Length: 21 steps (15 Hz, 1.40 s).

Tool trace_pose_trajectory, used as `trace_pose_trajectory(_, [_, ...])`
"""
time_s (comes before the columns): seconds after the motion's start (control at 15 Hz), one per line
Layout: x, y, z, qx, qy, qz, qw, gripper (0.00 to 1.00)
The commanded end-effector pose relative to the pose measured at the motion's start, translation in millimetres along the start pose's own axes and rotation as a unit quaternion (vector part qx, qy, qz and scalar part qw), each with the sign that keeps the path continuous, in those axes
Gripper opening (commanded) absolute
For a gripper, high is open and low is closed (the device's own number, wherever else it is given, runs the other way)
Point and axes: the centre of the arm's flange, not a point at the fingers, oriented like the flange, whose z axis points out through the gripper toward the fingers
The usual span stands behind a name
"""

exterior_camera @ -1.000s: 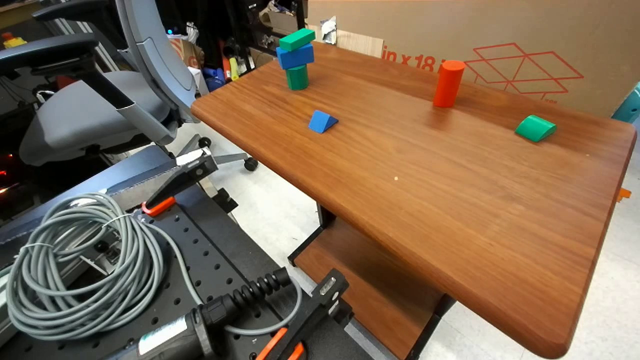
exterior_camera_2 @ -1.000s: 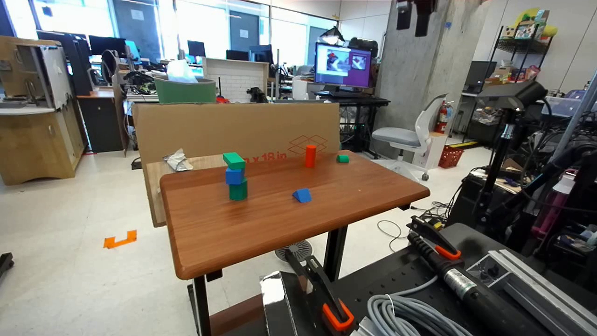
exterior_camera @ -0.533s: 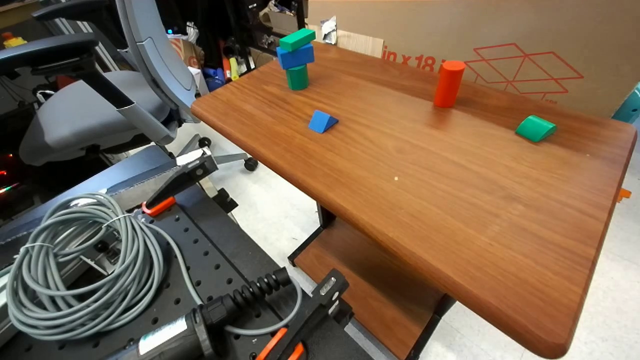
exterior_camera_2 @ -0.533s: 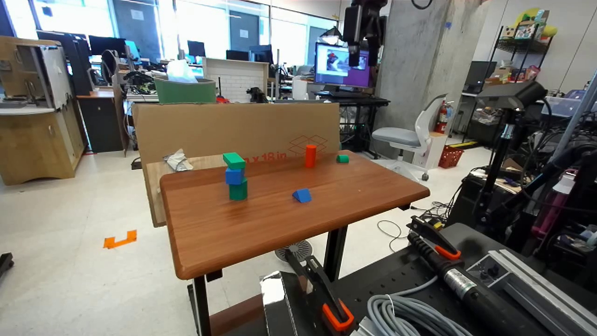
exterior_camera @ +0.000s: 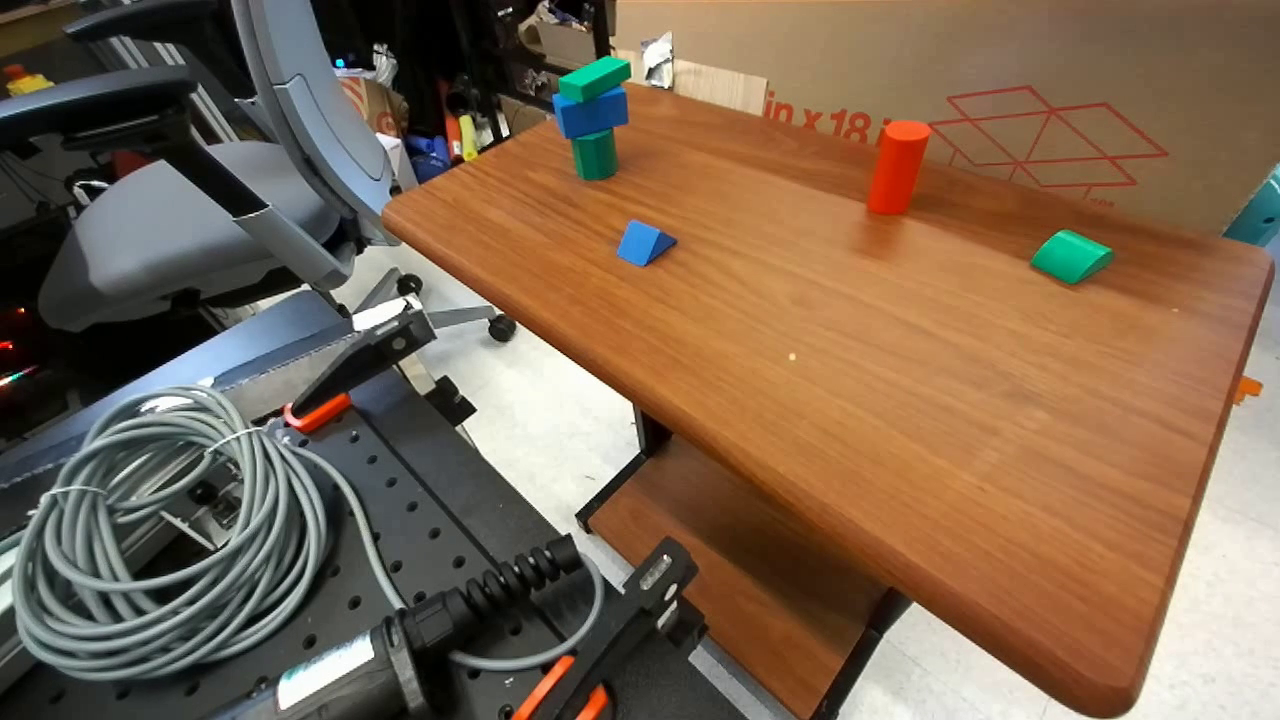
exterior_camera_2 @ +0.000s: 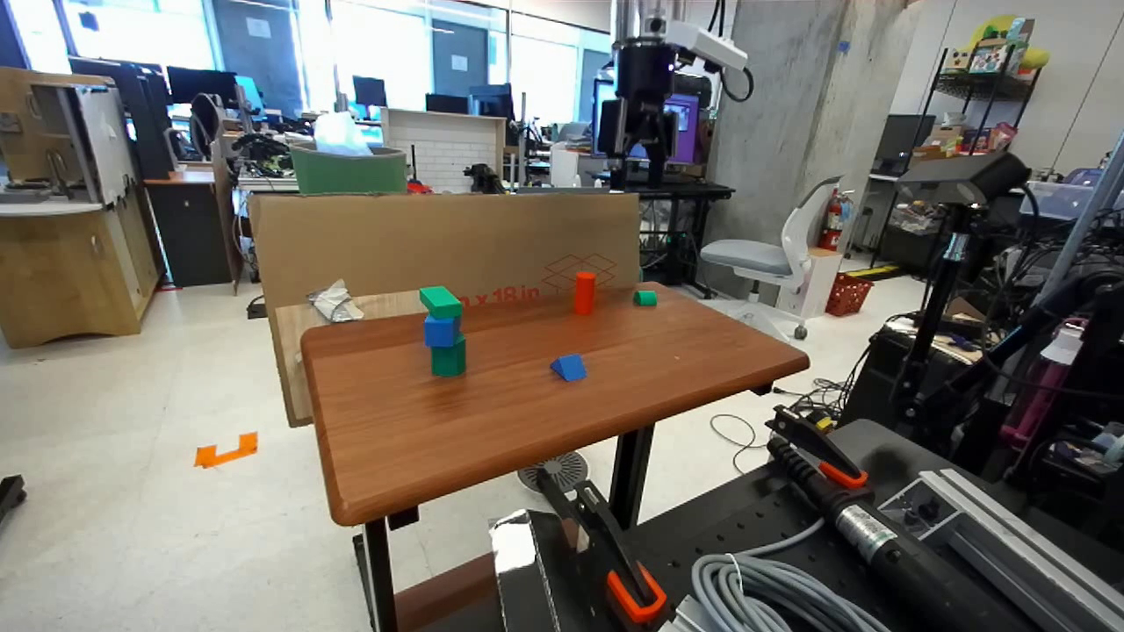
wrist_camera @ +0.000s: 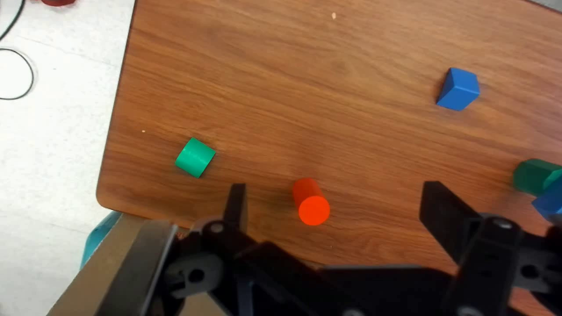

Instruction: Move the orange block forward

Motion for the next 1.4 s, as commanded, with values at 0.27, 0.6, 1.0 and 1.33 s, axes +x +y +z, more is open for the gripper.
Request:
trace_pose_trajectory(0.27, [58.6,4.6,80.3,-0.009,0.012,0.006,0.9999,1.0])
trace_pose_trajectory(0.6, [74.8,-2.1,113.2,-0.009,0.018,0.013,0.9997,1.0])
trace_pose_trajectory(1.0, [88.7,-1.0,132.2,-0.03,0.022,0.02,0.9991,1.0])
trace_pose_trajectory(1.33, [93.7,-6.2,149.0,-0.044,0.01,0.014,0.9989,1.0])
